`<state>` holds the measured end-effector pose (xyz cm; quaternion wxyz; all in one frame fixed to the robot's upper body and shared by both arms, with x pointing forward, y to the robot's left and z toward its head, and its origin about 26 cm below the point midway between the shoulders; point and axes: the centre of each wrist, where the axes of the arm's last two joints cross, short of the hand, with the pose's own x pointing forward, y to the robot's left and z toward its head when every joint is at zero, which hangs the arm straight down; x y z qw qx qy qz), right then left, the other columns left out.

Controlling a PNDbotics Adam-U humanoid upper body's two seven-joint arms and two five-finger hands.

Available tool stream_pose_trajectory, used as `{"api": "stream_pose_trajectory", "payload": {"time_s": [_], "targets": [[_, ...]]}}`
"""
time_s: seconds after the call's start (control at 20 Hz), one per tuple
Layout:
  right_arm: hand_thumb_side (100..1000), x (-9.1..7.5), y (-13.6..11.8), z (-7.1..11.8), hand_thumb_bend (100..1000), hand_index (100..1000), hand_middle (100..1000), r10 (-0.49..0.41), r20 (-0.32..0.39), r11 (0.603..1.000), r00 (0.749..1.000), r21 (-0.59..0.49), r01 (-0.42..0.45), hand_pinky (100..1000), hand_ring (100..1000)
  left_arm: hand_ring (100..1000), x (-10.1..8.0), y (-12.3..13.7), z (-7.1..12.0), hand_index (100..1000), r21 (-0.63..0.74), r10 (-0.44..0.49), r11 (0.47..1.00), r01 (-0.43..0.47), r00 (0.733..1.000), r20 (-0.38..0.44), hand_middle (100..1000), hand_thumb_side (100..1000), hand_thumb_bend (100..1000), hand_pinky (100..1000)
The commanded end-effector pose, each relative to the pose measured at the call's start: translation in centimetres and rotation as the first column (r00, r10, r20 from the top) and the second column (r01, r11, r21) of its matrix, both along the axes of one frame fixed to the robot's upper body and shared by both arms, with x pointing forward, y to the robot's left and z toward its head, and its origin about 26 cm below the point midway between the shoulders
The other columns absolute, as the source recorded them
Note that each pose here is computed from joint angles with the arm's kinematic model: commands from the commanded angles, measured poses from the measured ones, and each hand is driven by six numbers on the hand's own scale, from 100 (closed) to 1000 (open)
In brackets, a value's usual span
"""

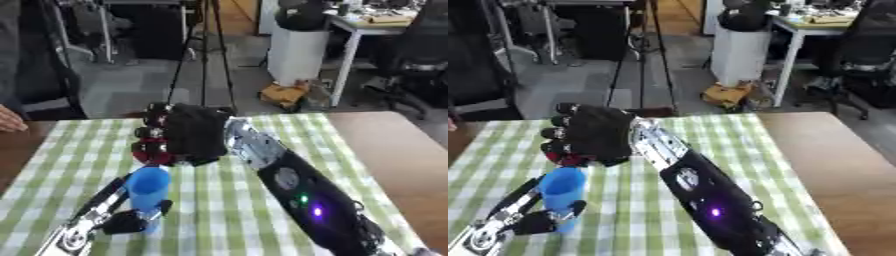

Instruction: Pour the contents of one cup into another cup.

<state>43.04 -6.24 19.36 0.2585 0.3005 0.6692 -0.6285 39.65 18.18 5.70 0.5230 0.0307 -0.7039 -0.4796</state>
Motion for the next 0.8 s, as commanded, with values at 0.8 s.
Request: {"api": "stream_pose_trajectory", "payload": {"time_s": [0.8], "targets": [[150, -0.62, 0.28, 2.47, 217, 723, 546, 0.094, 0.044, 0.995, 0.995, 0.011, -0.095, 653, 545, 535, 0.52, 0.62, 0.45, 742, 0.010, 0.027, 1.000, -0.027, 0.999, 0.021, 608, 525, 217, 461]]}}
